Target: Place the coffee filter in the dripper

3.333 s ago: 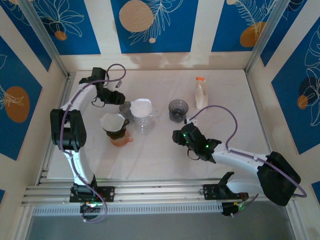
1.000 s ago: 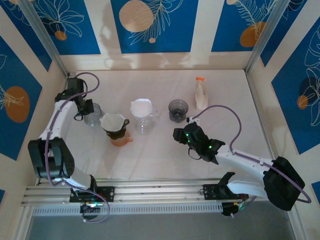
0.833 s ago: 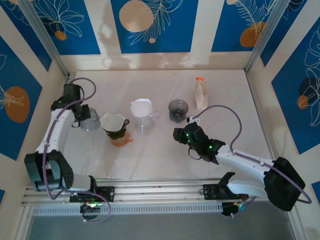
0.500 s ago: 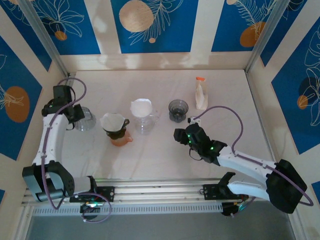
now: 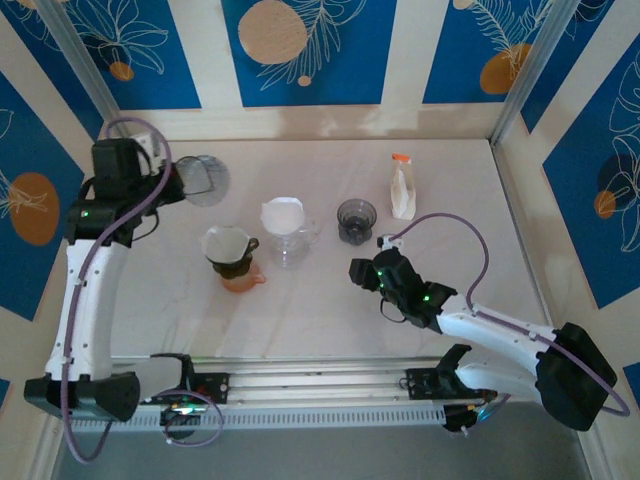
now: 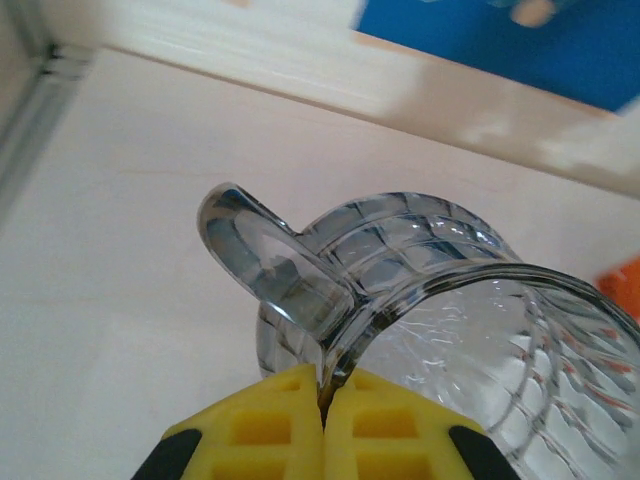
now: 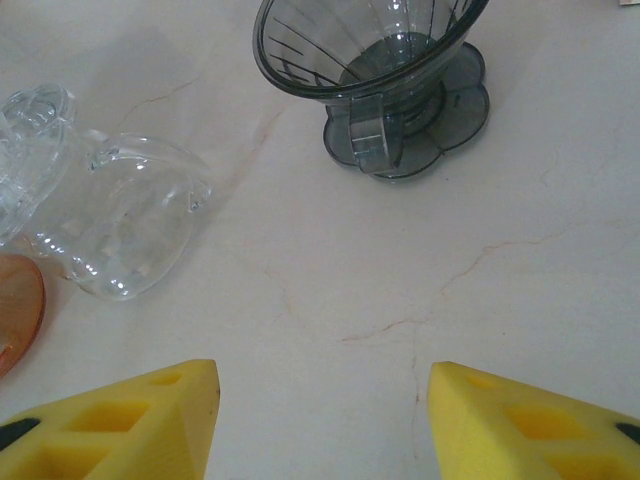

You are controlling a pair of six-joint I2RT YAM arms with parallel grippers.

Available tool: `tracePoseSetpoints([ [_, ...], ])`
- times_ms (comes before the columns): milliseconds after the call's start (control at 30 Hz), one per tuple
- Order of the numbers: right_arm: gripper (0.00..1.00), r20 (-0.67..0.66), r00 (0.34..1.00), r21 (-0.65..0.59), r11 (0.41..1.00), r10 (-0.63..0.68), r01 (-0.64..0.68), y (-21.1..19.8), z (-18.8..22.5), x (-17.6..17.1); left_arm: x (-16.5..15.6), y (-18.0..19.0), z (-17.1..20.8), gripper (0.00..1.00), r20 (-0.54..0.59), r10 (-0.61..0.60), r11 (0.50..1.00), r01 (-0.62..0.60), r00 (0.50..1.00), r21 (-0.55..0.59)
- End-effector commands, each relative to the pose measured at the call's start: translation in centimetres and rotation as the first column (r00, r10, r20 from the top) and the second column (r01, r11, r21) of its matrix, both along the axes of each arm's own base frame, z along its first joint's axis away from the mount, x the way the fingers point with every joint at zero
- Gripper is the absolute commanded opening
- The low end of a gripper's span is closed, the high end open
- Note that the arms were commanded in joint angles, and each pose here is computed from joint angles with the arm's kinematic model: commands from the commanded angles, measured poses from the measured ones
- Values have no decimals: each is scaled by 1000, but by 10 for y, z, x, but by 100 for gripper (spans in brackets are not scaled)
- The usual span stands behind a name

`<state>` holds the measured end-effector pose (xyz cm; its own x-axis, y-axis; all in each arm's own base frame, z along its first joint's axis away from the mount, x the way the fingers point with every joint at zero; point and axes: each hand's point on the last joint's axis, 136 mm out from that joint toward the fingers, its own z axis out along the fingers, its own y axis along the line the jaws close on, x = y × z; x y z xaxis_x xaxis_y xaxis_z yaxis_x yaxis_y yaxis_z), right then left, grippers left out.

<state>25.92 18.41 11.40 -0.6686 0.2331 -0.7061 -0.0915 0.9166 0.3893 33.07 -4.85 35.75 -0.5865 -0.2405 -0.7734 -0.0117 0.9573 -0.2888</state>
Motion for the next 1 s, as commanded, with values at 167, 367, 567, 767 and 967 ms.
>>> tracePoseSetpoints([
  [167, 58, 29, 998, -18, 999, -48, 48, -16, 12, 3, -64, -101, -2, 2, -53, -312, 948, 315, 948, 46],
  [367, 58, 25, 996, -43, 995, -89, 90, -28, 13, 5, -110, -147, -53, 1, -189, -447, 880, 468, 874, 81],
  [567, 58, 10, 993, -45, 992, -118, 118, -35, 11, 5, -139, -206, -132, 0, -326, -554, 806, 592, 766, 20],
  [767, 58, -5, 991, -57, 990, -130, 130, -39, 10, 2, -145, -260, -187, 0, -371, -638, 721, 692, 675, 18],
  [967, 58, -8, 990, -62, 988, -143, 143, -47, 8, -4, -145, -262, -224, 0, -444, -631, 677, 731, 636, 85],
])
